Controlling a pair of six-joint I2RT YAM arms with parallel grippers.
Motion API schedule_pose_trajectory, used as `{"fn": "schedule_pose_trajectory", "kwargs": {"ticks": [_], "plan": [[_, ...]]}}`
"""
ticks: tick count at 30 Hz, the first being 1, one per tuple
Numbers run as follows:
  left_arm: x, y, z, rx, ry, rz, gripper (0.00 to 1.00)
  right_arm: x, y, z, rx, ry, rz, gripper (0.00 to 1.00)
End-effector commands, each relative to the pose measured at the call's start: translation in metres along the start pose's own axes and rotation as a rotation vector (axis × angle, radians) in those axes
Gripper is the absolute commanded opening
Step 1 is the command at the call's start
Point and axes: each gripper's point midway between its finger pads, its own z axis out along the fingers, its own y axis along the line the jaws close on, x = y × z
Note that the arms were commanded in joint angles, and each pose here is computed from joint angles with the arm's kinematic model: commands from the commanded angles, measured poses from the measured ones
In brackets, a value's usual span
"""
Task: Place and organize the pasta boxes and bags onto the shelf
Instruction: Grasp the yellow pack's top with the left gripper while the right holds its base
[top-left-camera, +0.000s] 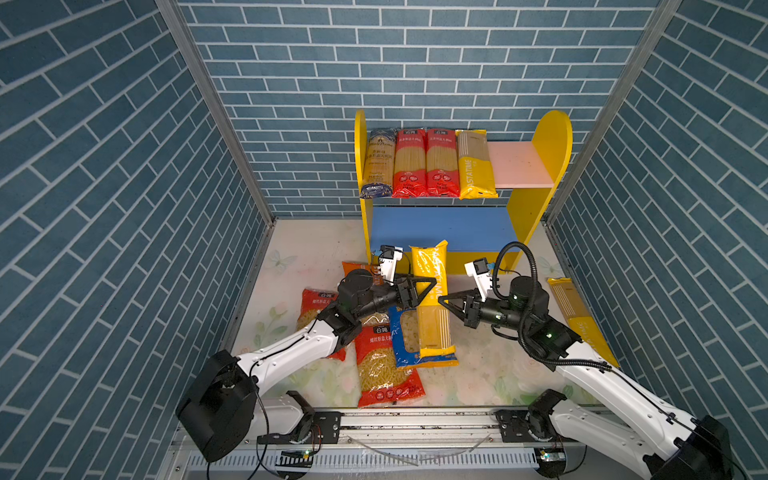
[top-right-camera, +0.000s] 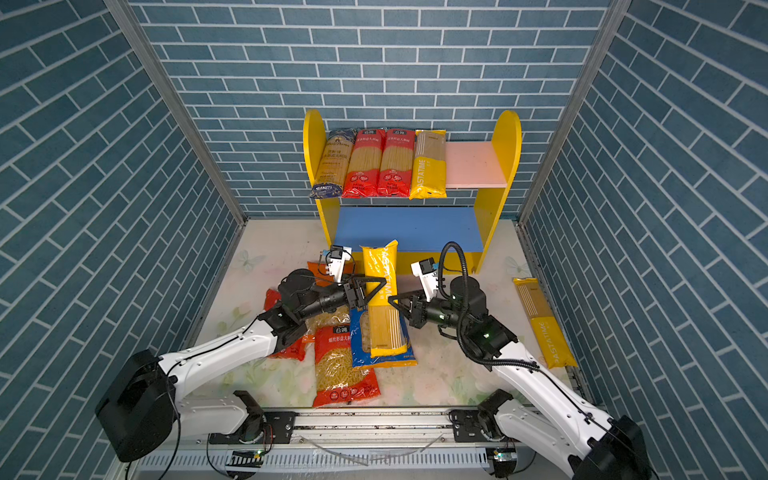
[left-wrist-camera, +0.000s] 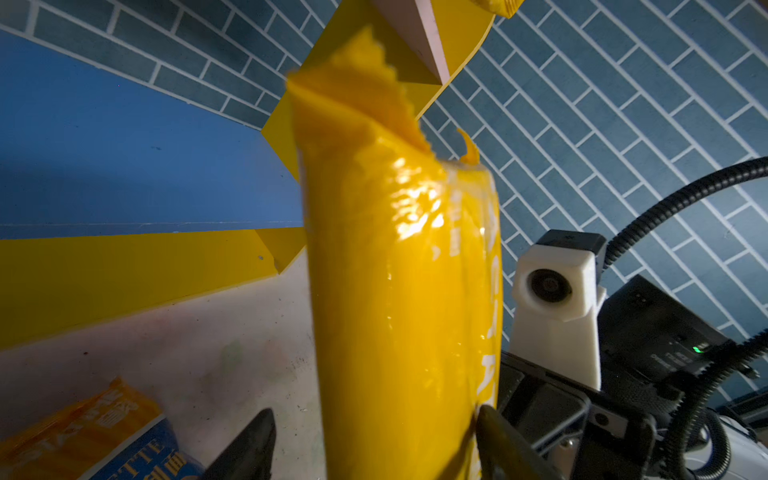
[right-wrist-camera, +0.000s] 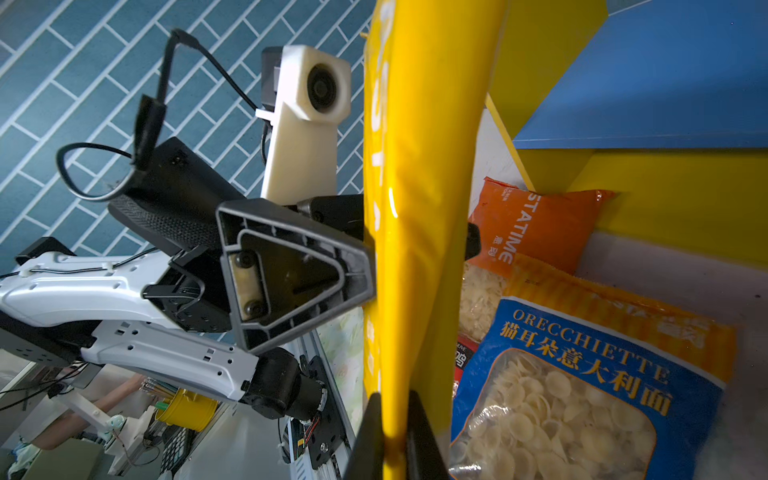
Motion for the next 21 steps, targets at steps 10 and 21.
{"fn": "schedule_pose_trajectory", "kwargs": {"ticks": [10, 21], "plan": [[-0.027, -0.037, 0.000, 0.130, -0.060, 0.044, 0.51, -0.058, 0.053, -0.013, -0.154, -0.199, -0.181, 0.00], [-0.041, -0.053, -0.002, 0.157, -0.080, 0.073, 0.23, -0.052, 0.038, -0.012, -0.078, -0.184, -0.173, 0.00]]}}
